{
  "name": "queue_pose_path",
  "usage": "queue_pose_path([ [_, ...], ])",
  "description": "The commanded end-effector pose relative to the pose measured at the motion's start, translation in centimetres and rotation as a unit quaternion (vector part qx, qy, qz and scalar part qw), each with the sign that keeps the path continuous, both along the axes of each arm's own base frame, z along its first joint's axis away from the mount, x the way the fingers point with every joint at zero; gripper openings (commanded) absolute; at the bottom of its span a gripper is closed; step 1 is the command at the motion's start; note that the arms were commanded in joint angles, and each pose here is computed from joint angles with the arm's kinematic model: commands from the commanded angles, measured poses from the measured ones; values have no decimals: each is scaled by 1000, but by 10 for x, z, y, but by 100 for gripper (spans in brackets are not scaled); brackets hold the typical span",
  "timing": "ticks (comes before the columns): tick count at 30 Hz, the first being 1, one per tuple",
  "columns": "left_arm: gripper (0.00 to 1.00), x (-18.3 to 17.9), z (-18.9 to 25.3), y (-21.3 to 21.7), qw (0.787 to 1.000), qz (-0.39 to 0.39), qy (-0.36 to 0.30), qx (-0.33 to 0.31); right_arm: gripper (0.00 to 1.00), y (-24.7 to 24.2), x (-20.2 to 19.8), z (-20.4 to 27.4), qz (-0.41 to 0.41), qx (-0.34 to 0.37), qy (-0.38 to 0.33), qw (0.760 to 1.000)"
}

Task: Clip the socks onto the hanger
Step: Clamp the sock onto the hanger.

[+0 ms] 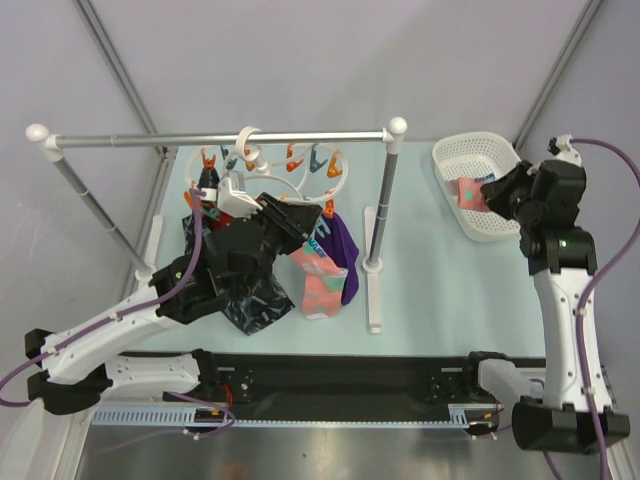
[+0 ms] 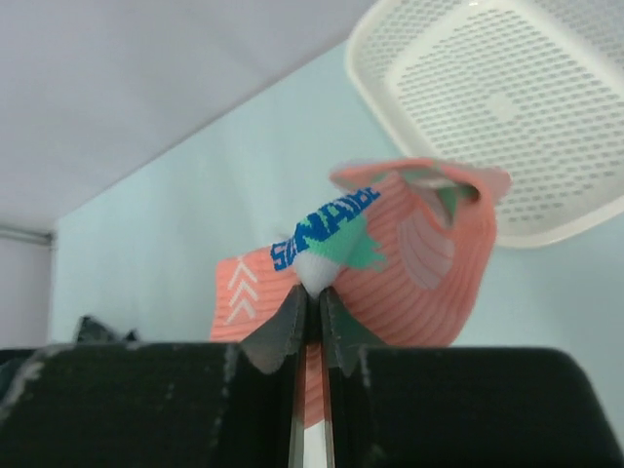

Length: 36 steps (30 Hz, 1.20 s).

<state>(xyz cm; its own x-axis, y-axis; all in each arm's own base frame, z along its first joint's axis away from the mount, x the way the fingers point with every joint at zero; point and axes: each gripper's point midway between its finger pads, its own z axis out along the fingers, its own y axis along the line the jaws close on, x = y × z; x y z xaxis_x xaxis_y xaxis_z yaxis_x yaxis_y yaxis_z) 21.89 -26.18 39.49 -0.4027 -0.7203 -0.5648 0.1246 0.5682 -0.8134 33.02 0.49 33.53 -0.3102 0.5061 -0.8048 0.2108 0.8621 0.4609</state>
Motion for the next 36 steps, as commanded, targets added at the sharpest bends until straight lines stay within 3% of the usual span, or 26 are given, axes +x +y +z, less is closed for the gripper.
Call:
queue_pose_path([
  [1,0,-1,-3,4,1000,4,3,-8,0,44,-41,-1,88,83,6,993],
  [5,0,-1,-3,2,1000,1,5,-10,0,88,-78,-8,176,173,25,969],
  [9,0,-2,-3,2,1000,-2,6,-16,0,138,-113,-15,275,263,52,923],
  [19,0,-3,-2,1,1000,-4,9,-26,0,218,-148,10,364,321,23,874],
  [28,0,-3,-4,3,1000,0,12,-23,0,275,-146,14,380,326,23,865],
  [36,0,-2,-8,4,1000,5,11,-22,0,263,-135,25,332,346,-6,878],
])
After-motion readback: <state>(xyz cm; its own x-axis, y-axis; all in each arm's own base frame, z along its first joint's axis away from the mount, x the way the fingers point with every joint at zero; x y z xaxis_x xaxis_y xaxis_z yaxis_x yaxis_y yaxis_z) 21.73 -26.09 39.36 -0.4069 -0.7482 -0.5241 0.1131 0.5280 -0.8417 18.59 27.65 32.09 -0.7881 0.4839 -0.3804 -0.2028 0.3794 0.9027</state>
